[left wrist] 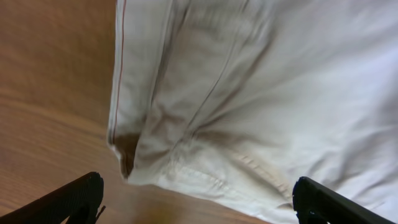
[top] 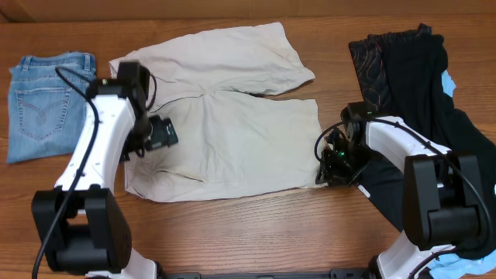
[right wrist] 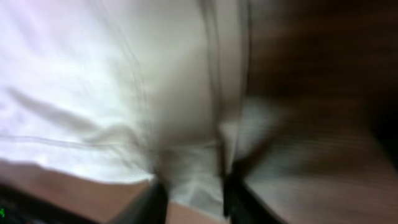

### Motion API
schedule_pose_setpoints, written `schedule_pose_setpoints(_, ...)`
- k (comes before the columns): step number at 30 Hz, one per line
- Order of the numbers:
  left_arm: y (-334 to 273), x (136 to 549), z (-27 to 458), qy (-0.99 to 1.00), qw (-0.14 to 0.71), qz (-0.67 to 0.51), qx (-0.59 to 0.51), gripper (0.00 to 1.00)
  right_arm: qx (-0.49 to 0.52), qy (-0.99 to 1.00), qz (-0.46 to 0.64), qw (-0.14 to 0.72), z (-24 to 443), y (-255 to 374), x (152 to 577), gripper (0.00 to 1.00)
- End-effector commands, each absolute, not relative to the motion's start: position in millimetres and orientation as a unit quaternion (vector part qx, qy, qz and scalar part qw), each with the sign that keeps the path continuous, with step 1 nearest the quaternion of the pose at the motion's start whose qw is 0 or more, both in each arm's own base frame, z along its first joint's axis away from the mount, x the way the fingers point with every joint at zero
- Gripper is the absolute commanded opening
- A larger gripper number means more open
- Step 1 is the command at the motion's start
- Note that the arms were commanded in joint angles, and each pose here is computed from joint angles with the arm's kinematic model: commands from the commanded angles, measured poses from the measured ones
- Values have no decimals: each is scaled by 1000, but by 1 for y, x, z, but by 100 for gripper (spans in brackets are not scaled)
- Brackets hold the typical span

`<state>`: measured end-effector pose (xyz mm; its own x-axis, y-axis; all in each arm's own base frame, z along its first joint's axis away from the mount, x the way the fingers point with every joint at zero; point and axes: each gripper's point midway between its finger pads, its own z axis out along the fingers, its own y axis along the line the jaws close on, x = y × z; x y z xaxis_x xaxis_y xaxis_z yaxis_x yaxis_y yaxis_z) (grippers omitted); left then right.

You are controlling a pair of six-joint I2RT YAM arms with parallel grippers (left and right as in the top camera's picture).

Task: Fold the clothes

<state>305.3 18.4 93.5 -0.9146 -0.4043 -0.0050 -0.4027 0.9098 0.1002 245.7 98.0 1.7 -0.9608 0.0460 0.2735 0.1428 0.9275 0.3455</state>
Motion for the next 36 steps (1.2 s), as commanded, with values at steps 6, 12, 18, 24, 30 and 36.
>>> schedule_pose_setpoints(6,25,253,70,-961,18,-73,265,100,-48,-972,-189,127,-5,101,247,7)
schedule_pose_setpoints(12,37,227,59,-937,16,-114,329,100,-47,-973,-189,126,-5,101,247,7)
schedule_pose_setpoints(18,41,233,36,-928,-22,-102,357,100,-47,-973,-189,126,-5,101,247,7)
schedule_pose_setpoints(24,41,244,23,-916,-56,-86,388,98,-46,-973,-190,122,-5,101,249,7)
schedule_pose_setpoints(30,44,250,23,-908,-72,-88,403,76,-46,-973,-189,121,-6,101,250,8)
schedule_pose_setpoints(36,50,241,17,-902,-71,-108,411,57,-46,-973,-189,121,-6,101,250,8)
